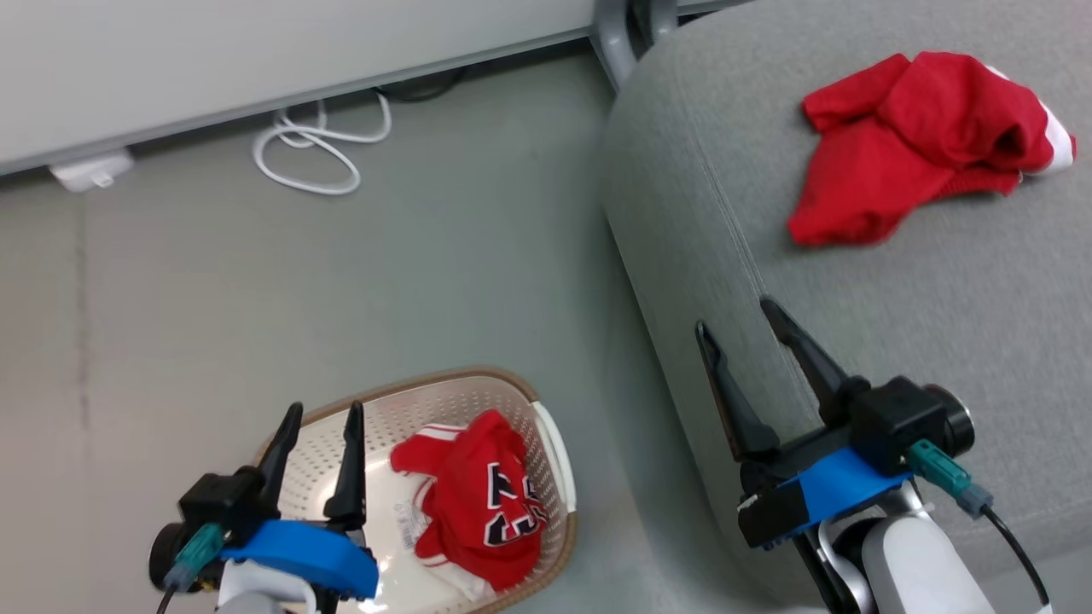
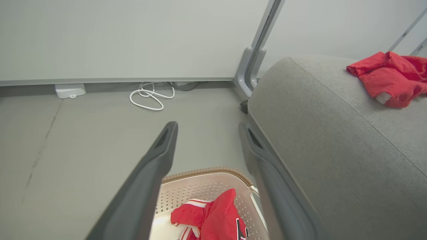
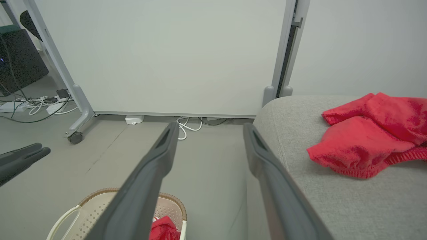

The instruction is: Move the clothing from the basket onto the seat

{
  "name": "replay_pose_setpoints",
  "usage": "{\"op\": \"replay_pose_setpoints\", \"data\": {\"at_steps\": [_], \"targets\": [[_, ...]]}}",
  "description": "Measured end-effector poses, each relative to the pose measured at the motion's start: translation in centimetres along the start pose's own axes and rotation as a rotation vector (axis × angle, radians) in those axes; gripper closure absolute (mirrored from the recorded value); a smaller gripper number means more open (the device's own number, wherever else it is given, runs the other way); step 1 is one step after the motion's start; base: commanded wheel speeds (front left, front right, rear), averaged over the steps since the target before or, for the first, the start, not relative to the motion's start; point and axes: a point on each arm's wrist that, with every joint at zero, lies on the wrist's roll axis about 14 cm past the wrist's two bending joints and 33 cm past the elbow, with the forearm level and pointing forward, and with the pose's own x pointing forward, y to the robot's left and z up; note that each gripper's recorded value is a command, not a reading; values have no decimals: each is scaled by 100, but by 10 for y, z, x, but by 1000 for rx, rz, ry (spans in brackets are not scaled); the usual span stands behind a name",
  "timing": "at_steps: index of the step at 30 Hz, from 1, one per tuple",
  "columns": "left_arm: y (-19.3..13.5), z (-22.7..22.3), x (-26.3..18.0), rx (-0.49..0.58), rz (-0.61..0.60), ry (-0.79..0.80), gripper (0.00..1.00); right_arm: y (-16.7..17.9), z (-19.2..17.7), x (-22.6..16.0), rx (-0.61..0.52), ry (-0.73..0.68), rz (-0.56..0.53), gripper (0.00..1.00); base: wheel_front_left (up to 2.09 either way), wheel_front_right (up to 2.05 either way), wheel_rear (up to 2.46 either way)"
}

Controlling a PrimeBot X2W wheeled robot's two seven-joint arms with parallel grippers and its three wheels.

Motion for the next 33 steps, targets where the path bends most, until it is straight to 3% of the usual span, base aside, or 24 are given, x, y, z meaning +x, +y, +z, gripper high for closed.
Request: {"op": "replay_pose_setpoints", "data": {"at_steps": [8, 18, 33], "targets": [[-20, -83, 49, -27, -109, 254, 0, -20, -25, 18, -8, 45, -38, 0, 0, 0, 0], [-16, -166, 89, -96, -114, 494, 0, -31, -54, 43, -8, 67, -40, 0, 0, 0, 0], [-19, -251, 85, -156, -120, 811, 0, -29, -103, 59, 23, 134, -23, 0, 0, 0, 0]]}}
